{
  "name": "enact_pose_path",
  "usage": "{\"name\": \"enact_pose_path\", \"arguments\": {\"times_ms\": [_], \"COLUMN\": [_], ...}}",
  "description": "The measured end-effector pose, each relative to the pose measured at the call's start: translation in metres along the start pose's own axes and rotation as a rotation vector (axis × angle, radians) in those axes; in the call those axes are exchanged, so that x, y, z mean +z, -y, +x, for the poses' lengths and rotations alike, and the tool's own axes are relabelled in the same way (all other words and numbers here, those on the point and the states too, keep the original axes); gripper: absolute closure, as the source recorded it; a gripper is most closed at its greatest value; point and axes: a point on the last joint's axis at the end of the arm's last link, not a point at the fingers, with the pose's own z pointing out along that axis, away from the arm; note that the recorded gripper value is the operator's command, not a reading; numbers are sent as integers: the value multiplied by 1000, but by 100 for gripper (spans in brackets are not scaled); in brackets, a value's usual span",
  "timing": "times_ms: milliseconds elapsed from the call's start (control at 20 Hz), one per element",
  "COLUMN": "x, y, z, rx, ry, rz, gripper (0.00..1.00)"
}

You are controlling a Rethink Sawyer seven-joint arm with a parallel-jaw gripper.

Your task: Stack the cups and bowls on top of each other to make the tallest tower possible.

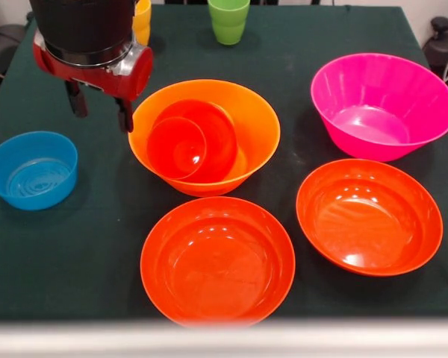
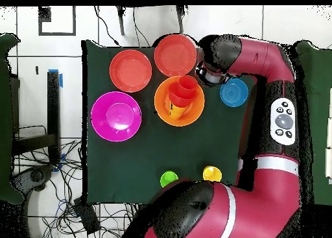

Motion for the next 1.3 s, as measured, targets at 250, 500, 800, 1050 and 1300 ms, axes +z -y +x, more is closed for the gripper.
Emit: {"name": "enact_pose_path", "arguments": {"times_ms": [250, 500, 800, 1050, 1300], "x": [-5, -13, -17, -18, -15], "y": [-9, -26, -45, -56, -62], "z": [-6, -7, -4, -1, 1], "rx": [4, -4, -16, -26, -27], "ry": [14, 22, 21, 19, 11], "rz": [-18, -37, -56, -62, -69], "gripper": [0, 0, 0, 0, 0]}}
